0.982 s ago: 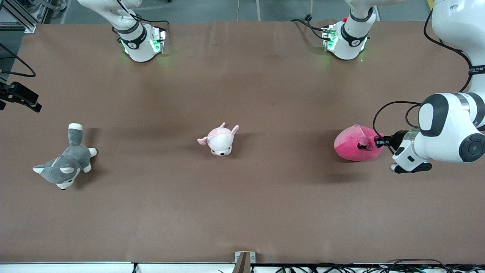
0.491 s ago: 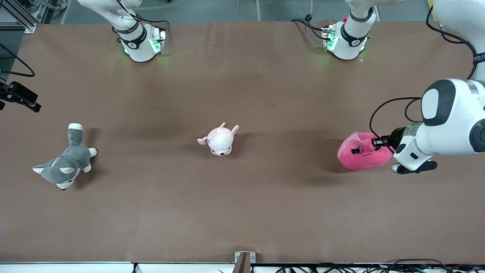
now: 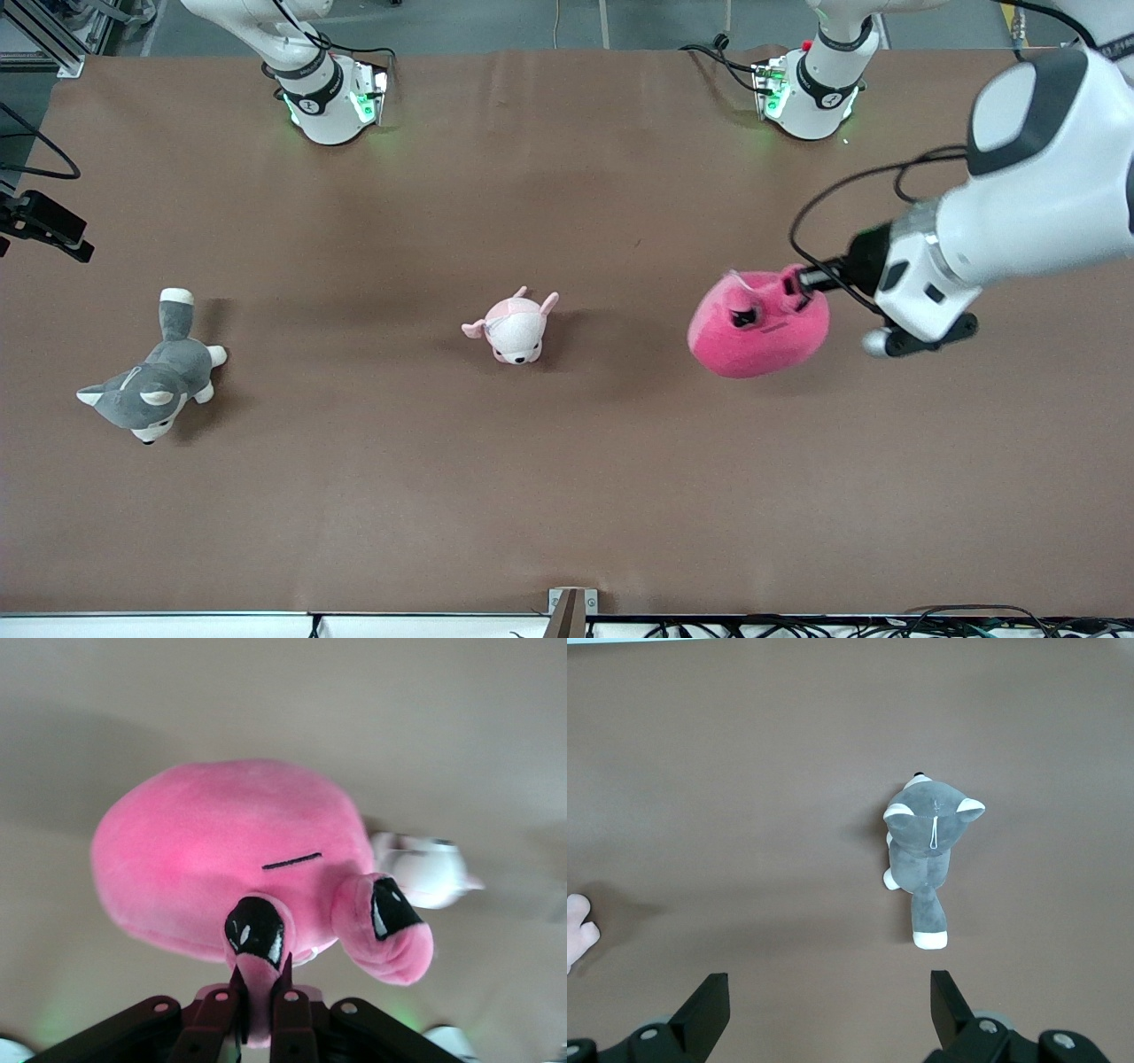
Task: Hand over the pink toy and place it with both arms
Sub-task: 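Lift and carry the pink toy toward the right arm's side, then reach the right gripper to the pink toy held by the left gripper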
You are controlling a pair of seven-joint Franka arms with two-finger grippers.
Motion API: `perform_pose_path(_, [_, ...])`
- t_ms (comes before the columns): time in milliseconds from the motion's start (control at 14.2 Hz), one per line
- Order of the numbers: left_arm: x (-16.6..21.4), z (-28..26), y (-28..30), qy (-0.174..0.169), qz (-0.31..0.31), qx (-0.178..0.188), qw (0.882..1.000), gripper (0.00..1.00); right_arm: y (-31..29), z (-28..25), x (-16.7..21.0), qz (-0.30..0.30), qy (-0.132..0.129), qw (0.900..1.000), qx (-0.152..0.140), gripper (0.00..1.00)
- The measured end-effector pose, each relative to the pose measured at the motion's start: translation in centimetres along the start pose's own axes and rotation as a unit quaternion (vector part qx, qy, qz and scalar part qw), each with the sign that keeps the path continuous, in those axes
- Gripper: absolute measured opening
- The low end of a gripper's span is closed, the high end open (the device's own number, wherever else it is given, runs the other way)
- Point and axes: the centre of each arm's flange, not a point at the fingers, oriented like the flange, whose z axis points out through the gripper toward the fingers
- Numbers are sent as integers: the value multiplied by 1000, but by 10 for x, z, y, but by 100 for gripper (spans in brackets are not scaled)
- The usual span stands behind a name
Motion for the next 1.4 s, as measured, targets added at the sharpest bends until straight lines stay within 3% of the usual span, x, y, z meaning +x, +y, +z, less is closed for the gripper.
perform_pose_path(281, [-63, -3, 94, 41, -13, -102, 994, 11, 0, 0, 0, 0, 0, 1000, 0, 100])
perform_pose_path(632, [-137, 44, 184, 40, 1, -189, 981, 11, -5, 4, 1, -4, -4, 1000, 0, 100])
perform_pose_path(982, [-183, 102, 226, 11, 26, -205, 978, 11, -33, 25, 10, -29, -23, 999, 4, 100])
perform_pose_path(1123, [-192, 119, 232, -1, 29, -199, 980, 11, -51, 26, 9, -36, -28, 998, 38, 100])
perform_pose_path(1263, [-194, 133, 235, -8, 31, -192, 981, 11, -63, 24, 7, -32, -35, 994, 96, 95])
perform_pose_path(1404, [-192, 146, 235, -9, 33, -183, 983, 11, -69, 22, 5, -25, -45, 987, 154, 76])
